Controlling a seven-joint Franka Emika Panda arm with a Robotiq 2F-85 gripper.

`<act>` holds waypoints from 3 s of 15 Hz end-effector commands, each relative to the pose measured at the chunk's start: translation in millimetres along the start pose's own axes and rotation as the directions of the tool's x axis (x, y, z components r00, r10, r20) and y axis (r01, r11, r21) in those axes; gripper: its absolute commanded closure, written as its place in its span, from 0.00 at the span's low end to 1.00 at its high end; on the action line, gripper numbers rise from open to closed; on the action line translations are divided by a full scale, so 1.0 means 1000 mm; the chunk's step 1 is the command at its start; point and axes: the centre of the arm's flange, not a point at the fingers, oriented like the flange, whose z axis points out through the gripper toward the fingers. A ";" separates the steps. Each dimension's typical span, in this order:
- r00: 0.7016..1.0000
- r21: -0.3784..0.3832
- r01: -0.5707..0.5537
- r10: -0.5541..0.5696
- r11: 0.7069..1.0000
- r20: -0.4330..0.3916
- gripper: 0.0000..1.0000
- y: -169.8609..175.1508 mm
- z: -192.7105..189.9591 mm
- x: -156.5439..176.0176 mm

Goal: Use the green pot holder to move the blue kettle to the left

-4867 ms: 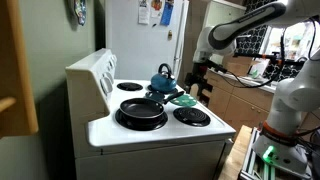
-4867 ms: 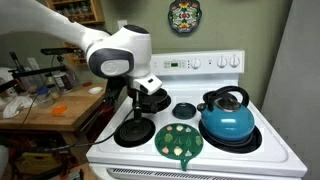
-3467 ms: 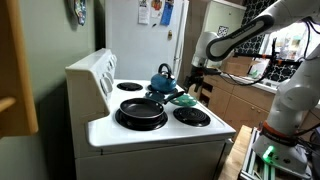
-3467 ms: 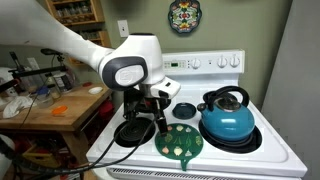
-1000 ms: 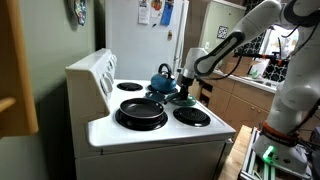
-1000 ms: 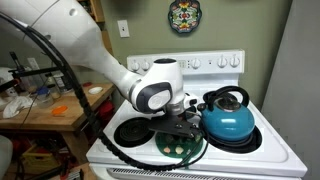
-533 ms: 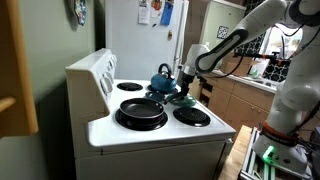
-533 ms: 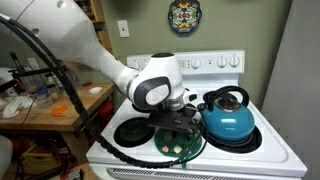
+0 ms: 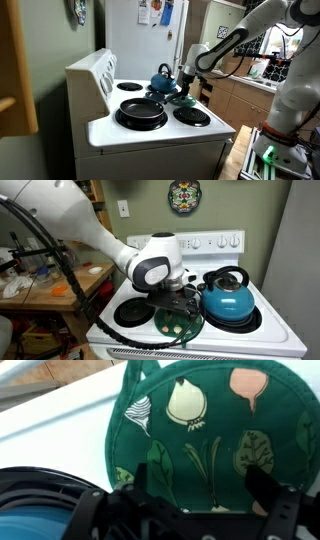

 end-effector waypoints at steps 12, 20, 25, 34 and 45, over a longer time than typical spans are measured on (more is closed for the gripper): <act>0.995 0.034 -0.062 0.059 0.998 0.086 0.55 -0.001 0.043 0.013; 0.986 0.058 -0.115 0.106 0.992 0.129 1.00 0.007 0.037 0.009; 0.965 0.046 -0.211 0.201 0.976 0.171 1.00 0.001 0.002 -0.002; 0.915 -0.118 -0.394 0.401 0.912 0.046 1.00 0.013 -0.122 -0.015; 0.891 -0.184 -0.452 0.451 0.873 -0.053 1.00 0.034 -0.156 -0.015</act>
